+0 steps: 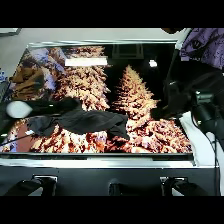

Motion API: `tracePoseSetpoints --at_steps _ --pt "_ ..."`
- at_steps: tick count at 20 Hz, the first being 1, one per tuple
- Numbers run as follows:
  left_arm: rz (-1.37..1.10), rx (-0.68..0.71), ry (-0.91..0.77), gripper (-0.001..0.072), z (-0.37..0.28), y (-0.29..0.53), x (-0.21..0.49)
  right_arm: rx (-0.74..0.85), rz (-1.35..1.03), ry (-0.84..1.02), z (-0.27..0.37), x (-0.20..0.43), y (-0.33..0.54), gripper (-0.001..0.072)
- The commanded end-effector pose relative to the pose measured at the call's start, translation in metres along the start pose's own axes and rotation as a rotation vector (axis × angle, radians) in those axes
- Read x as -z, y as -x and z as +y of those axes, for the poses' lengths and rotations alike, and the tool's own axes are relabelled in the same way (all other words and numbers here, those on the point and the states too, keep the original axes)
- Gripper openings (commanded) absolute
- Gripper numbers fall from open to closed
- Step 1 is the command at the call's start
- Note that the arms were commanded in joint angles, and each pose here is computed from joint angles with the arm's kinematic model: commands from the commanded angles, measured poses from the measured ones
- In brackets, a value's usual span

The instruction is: Fold the clothes and pants, and hang the long-sleeved shirts on hangers.

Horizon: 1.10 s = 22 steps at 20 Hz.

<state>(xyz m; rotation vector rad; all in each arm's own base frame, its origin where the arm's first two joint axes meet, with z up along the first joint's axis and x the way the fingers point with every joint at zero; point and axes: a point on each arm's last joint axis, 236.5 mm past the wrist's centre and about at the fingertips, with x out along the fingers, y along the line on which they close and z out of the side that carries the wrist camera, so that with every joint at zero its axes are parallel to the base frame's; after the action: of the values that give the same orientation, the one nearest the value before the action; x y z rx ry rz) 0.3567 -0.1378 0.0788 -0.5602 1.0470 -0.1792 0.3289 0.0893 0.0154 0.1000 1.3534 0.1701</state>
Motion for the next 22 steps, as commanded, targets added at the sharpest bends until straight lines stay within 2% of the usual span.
tracePoseSetpoints --at_steps 1,2,3,9,15,18,19,20,21,22 --pt "-0.045 -0.154 0.028 0.0652 0.076 0.064 -0.015 -0.342 0.137 -0.129 0.071 0.033 -0.045 0.0493" --pt "-0.057 -0.174 0.06 0.0652 0.089 0.072 -0.018 -0.449 0.2 -0.13 0.092 0.048 -0.053 0.0561" --pt "-0.062 -0.189 0.09 0.0652 0.099 0.077 -0.02 -0.517 0.234 -0.128 0.104 0.057 -0.057 0.0586" --pt "-0.085 -0.215 0.146 0.0652 0.117 0.085 -0.027 -0.545 0.231 -0.16 0.106 0.063 -0.074 0.0586" --pt "-0.031 -0.23 0.162 0.0654 0.121 0.084 -0.014 -0.606 0.331 -0.191 0.12 0.077 -0.093 0.0581" --pt "-0.013 -0.297 0.295 0.0654 0.145 0.091 -0.007 -0.585 0.377 -0.149 0.14 0.094 -0.111 0.0561" --pt "-0.028 -0.307 0.32 0.0654 0.154 0.095 -0.009 -0.572 0.371 -0.14 0.145 0.096 -0.117 0.0453" --pt "-0.041 -0.318 0.327 0.0654 0.164 0.101 -0.012 -0.562 0.353 -0.135 0.147 0.094 -0.121 0.0318" --pt "-0.047 -0.334 0.331 0.0654 0.176 0.108 -0.013 -0.555 0.336 -0.134 0.146 0.091 -0.122 0.0151" --pt "-0.055 -0.352 0.335 0.0654 0.191 0.115 -0.013 -0.546 0.319 -0.135 0.142 0.086 -0.123 0.0037"
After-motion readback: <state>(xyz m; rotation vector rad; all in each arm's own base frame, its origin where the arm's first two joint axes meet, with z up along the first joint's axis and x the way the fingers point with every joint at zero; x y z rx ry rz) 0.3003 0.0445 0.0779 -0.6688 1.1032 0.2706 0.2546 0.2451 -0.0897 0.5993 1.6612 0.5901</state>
